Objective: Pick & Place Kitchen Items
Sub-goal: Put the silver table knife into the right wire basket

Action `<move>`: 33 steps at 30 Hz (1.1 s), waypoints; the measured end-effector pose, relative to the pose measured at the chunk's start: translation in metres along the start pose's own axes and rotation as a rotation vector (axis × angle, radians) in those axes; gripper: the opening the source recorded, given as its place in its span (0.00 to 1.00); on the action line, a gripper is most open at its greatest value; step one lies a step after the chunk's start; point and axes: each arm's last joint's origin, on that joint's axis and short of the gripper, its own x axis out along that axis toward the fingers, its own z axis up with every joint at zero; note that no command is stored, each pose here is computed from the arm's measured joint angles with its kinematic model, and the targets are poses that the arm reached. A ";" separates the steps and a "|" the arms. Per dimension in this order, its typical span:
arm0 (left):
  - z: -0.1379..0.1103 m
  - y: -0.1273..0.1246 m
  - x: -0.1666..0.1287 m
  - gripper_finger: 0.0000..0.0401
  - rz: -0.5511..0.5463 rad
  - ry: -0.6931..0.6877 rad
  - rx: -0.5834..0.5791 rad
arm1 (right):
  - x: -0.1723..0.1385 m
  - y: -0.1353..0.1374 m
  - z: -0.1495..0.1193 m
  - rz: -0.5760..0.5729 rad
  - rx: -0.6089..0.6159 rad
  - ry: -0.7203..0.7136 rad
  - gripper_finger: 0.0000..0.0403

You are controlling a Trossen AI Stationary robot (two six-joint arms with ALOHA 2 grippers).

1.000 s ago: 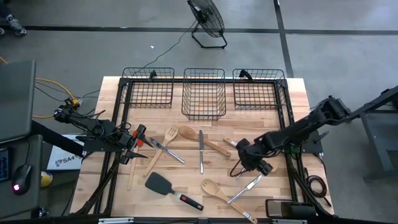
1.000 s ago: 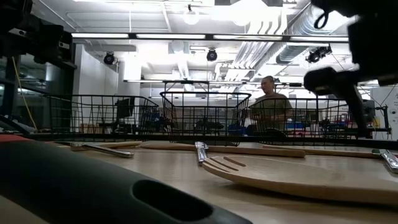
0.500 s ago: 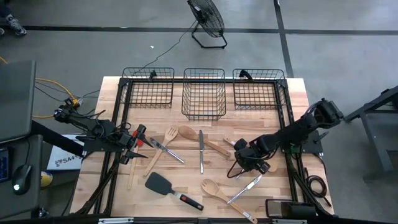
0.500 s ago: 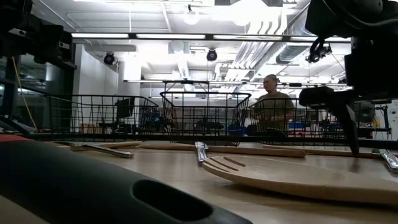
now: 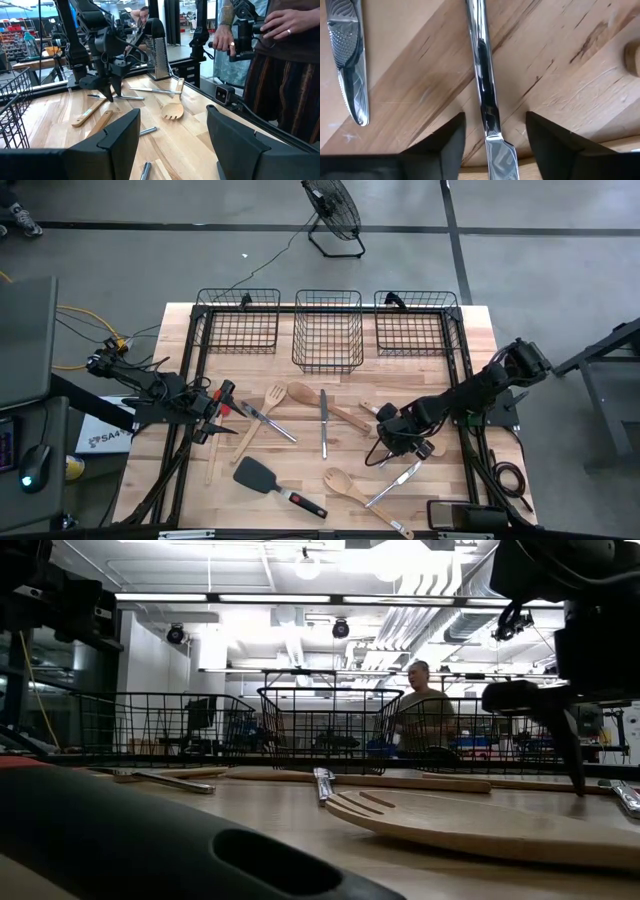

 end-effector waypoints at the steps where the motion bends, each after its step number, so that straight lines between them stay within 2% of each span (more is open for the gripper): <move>1: 0.000 0.000 0.000 0.57 0.000 0.000 0.000 | 0.000 0.000 0.000 0.001 0.000 0.003 0.44; 8: 0.000 0.000 0.000 0.57 0.000 0.000 0.000 | 0.000 0.000 -0.002 0.002 0.001 0.018 0.26; 18: 0.000 0.000 0.000 0.57 0.000 0.000 0.000 | 0.001 0.001 -0.002 0.005 0.001 0.021 0.08; 33: 0.000 0.000 0.000 0.57 0.000 0.000 0.000 | -0.010 0.002 -0.004 -0.005 0.134 -0.012 0.07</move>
